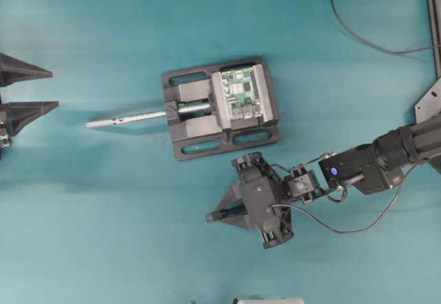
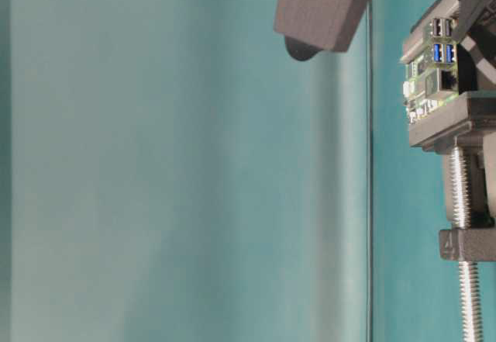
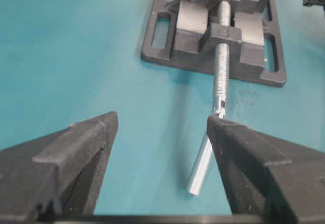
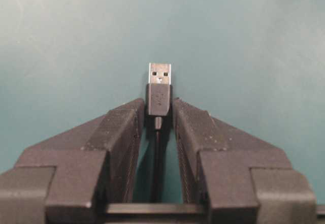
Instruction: Insert the USB into the fixed PCB.
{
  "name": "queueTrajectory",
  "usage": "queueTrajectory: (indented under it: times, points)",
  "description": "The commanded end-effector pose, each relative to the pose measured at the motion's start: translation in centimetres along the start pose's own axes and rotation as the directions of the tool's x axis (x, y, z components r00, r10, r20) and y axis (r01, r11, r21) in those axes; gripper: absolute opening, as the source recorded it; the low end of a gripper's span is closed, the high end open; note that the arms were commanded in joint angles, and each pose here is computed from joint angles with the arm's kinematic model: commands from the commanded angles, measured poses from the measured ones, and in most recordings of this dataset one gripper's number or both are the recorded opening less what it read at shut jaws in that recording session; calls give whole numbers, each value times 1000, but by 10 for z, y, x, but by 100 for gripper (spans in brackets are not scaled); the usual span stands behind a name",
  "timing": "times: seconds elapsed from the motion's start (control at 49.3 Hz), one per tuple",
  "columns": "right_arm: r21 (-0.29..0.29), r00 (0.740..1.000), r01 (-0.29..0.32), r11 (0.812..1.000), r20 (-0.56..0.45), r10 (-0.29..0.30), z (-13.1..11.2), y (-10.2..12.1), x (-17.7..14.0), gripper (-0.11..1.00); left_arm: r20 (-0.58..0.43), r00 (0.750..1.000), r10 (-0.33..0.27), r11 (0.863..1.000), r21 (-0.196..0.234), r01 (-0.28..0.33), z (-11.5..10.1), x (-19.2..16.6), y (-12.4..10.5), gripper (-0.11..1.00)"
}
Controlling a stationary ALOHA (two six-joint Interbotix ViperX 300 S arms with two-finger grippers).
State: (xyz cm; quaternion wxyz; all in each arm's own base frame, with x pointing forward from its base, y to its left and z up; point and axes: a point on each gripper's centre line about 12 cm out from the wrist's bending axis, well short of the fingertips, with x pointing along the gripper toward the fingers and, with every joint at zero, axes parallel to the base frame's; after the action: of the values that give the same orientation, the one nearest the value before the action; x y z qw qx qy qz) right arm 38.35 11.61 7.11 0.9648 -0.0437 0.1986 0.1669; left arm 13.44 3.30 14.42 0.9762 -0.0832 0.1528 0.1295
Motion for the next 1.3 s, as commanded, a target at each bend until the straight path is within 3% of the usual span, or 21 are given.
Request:
queueTrajectory:
  times: [0.0,0.406,0.669,0.892,0.973,1.095,1.277]
  points:
    - [-1,1000,2,1000,18,-2,6,0,-1,29,12,1000,-3,1000,0,3,5,1,-1,85]
    - [-9,1000,-4,1000,5,4,1,1,-4,29,10,1000,-3,1000,-1,3,4,1,-1,85]
    - [-28,1000,-19,999,3,19,1,3,-4,20,10,1000,-3,1000,0,3,4,1,-1,85]
    - [-17,1000,-11,1000,0,11,0,2,-6,20,7,1000,-3,1000,0,3,4,1,-1,85]
    - [12,1000,18,1000,14,-18,5,-1,-7,20,7,1000,-3,1000,0,3,4,1,-1,85]
    - [86,993,116,990,28,-119,12,-11,-12,20,7,1000,-3,1000,0,3,4,1,-1,85]
    - [134,953,300,944,3,-303,16,-15,-18,20,6,1000,-3,1000,0,3,4,1,-1,85]
